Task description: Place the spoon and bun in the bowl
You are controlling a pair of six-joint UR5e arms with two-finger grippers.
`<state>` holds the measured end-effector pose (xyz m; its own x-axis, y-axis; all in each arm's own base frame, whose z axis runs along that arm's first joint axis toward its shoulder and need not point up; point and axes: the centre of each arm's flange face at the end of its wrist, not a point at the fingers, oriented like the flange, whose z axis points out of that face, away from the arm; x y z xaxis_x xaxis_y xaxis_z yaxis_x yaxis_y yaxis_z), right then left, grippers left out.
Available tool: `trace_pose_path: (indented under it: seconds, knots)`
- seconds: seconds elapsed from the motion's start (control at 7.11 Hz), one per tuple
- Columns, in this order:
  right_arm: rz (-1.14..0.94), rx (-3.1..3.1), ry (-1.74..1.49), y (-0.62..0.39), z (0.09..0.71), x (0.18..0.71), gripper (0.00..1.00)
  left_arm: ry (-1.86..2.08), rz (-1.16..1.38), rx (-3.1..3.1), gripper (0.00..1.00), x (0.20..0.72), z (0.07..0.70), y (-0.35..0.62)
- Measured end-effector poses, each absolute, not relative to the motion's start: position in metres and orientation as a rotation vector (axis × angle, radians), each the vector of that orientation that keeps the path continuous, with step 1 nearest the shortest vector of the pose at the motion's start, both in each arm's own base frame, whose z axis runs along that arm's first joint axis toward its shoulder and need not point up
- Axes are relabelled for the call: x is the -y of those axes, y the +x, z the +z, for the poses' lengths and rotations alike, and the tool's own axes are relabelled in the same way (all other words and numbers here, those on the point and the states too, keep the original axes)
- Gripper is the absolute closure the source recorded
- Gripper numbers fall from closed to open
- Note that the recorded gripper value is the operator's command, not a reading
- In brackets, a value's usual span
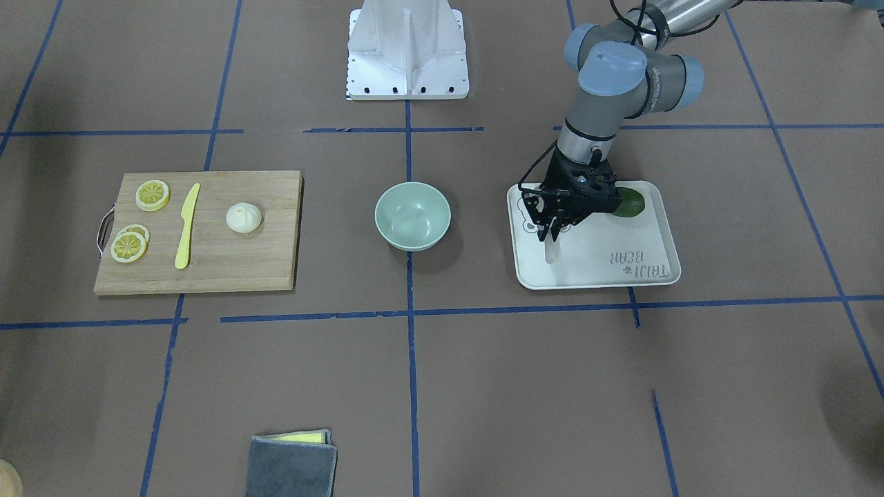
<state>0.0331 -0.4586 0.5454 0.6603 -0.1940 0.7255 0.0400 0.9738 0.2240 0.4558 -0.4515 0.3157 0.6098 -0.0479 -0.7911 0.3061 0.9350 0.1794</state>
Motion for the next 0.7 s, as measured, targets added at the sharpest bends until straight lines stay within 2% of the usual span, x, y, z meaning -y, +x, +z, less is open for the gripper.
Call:
trace_pose_path:
  seconds: [0.28, 0.7]
  knots:
    - [-0.132, 0.841, 0.195, 0.033, 0.545, 0.458, 0.00, 0.251, -0.350, -0.849, 1.00, 0.465, 0.248, 0.476]
    - [-0.131, 0.842, 0.195, 0.033, 0.545, 0.458, 0.00, 0.153, -0.518, -0.823, 1.00, 0.453, 0.194, 0.545]
